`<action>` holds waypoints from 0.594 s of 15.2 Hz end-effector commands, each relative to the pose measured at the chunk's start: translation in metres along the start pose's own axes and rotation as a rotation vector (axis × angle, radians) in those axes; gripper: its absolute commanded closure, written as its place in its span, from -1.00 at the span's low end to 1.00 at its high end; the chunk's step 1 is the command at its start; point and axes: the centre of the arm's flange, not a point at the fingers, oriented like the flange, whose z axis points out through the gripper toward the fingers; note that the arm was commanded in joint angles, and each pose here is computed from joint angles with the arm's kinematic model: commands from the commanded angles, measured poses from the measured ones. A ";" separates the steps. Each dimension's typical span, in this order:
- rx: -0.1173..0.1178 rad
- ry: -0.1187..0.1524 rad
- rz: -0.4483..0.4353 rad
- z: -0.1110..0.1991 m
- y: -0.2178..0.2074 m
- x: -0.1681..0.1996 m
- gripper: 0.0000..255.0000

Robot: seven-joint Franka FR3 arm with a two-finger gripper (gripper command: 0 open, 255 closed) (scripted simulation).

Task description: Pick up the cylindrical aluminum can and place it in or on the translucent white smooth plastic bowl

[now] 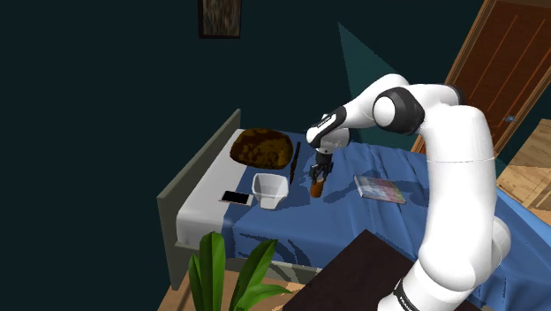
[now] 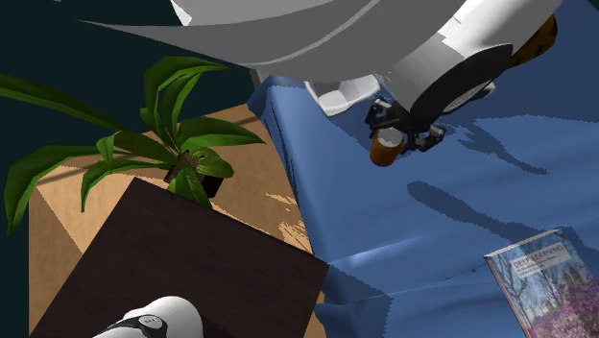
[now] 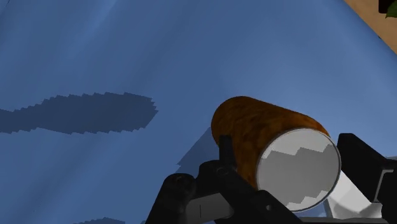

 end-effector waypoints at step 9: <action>0.000 0.000 0.000 -0.053 -0.002 -0.006 1.00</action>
